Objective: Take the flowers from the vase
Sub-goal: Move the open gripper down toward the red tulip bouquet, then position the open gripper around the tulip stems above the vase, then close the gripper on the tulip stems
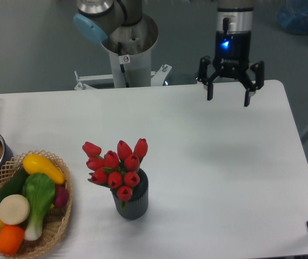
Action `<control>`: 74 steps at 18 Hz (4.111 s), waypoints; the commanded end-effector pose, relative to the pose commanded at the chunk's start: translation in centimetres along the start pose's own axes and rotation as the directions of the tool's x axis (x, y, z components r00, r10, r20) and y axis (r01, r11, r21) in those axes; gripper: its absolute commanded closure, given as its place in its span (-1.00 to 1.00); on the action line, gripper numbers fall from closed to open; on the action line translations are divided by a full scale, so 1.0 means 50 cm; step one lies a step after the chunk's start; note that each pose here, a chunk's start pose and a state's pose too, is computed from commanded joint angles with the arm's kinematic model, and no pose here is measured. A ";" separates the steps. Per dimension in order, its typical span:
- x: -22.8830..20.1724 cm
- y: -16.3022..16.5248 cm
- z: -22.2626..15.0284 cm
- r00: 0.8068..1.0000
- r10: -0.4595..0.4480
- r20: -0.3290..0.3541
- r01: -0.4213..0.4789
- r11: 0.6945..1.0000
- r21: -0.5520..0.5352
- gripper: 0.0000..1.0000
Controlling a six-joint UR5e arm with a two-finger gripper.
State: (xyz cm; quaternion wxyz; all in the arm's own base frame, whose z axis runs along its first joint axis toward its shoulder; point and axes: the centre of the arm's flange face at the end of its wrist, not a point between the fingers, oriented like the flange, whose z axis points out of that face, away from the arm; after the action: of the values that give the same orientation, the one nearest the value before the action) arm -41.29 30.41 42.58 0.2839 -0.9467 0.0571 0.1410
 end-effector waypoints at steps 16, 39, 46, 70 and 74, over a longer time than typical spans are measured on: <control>0.055 -0.085 0.172 0.967 0.096 -0.236 0.005 0.919 0.394 -1.00; 0.089 -0.162 0.315 0.897 0.137 -0.420 0.134 0.821 0.555 -1.00; 0.108 -0.175 0.347 0.884 0.163 -0.439 0.127 0.819 0.559 -1.00; 0.111 -0.196 0.405 0.871 0.262 -0.416 0.081 0.758 0.647 -0.35; 0.104 -0.197 0.412 0.871 0.262 -0.416 0.082 0.757 0.648 0.05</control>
State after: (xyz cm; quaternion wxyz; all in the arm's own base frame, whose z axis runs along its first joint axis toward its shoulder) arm -39.29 49.87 29.72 0.5619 -0.7897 0.2181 -0.1142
